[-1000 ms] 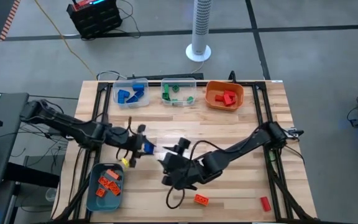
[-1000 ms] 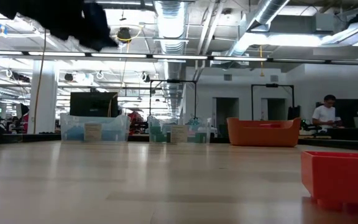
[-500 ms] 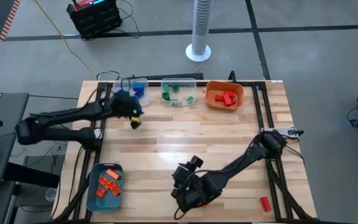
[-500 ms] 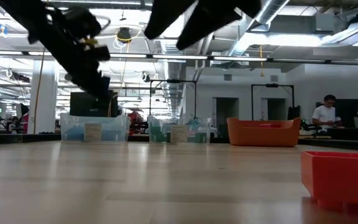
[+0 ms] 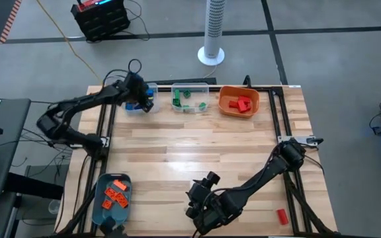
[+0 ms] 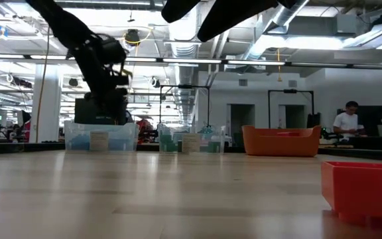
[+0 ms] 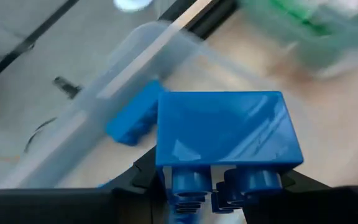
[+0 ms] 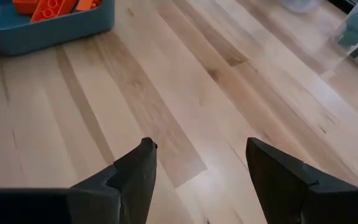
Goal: Sort blocks
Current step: Put the blue game piece into the left transparent bin, then put the orange game piece into the blue bin
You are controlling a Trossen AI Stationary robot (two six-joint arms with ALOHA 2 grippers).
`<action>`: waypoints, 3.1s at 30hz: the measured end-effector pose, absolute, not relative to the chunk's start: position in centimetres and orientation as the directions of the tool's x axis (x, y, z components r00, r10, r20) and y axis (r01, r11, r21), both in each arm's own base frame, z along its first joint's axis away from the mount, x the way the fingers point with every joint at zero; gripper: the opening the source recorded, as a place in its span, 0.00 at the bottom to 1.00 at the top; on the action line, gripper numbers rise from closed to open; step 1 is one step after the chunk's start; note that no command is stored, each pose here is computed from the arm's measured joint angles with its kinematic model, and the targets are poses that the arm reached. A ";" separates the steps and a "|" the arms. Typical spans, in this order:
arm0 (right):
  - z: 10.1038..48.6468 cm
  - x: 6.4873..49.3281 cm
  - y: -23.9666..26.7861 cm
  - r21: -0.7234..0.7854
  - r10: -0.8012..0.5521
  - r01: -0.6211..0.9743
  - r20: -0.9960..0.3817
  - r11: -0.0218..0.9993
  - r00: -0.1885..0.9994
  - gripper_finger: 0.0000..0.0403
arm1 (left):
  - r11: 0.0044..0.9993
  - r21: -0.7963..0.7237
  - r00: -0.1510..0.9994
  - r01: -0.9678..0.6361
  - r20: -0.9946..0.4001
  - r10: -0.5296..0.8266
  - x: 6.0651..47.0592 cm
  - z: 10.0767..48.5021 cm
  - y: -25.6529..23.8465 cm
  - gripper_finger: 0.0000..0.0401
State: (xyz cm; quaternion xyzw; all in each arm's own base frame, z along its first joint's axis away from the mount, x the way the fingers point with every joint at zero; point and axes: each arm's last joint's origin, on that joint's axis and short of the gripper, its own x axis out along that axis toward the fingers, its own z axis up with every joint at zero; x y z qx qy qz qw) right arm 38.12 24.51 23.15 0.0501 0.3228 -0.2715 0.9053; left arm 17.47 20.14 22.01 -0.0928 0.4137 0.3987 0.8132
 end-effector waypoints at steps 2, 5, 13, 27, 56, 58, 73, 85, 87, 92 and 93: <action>23.1 37.9 24.8 -0.076 -0.456 0.526 -0.611 0.847 0.647 0.63 | 0.657 0.198 0.290 -0.728 -0.779 0.556 17.5 21.6 21.4 0.35; 23.1 37.6 25.2 -0.060 -0.451 0.529 -0.610 0.846 0.652 0.63 | 0.672 0.213 0.208 -0.710 -0.848 0.488 17.2 20.7 22.7 0.35; 22.9 36.1 26.1 -0.081 -0.471 0.545 -0.617 0.835 0.630 0.63 | 0.704 0.219 0.156 -0.676 -0.891 0.426 17.2 20.6 23.6 0.55; 22.0 35.2 27.4 0.085 -0.150 0.458 -0.879 0.885 0.453 0.63 | 0.751 0.258 0.381 -0.608 -0.735 0.561 17.7 29.9 17.2 0.62; 14.3 33.3 29.3 -0.086 -0.237 0.462 -0.931 0.883 0.279 0.63 | 0.954 0.199 0.668 -0.223 -0.682 0.298 20.3 32.6 4.9 0.62; 14.0 33.3 29.3 -0.077 -0.232 0.467 -0.930 0.881 0.284 0.63 | 0.955 0.196 0.662 -0.224 -0.688 0.297 20.3 32.5 4.9 0.62; 13.7 33.4 28.5 -0.094 -0.263 0.496 -0.922 0.863 0.283 0.36 | 0.968 0.185 0.634 -0.170 -0.731 0.251 20.0 32.1 4.0 0.62; 18.3 33.6 24.2 -0.231 -0.411 0.520 -0.874 0.822 0.262 0.32 | 0.982 0.144 0.646 -0.122 -0.740 0.189 20.3 31.3 3.2 0.62; 20.1 33.2 23.6 -0.259 -0.477 0.536 -0.819 0.803 0.319 0.32 | 0.986 0.150 0.632 -0.079 -0.757 0.166 20.3 30.4 2.8 0.62; 23.8 32.9 22.2 -0.201 -0.501 0.554 -0.728 0.808 0.467 0.31 | 0.993 0.116 0.664 0.005 -0.743 0.083 20.1 28.1 1.1 0.62; 24.2 33.2 22.1 -0.172 -0.486 0.545 -0.712 0.821 0.507 0.31 | 0.994 0.103 0.697 0.029 -0.715 0.054 20.1 27.8 0.6 0.62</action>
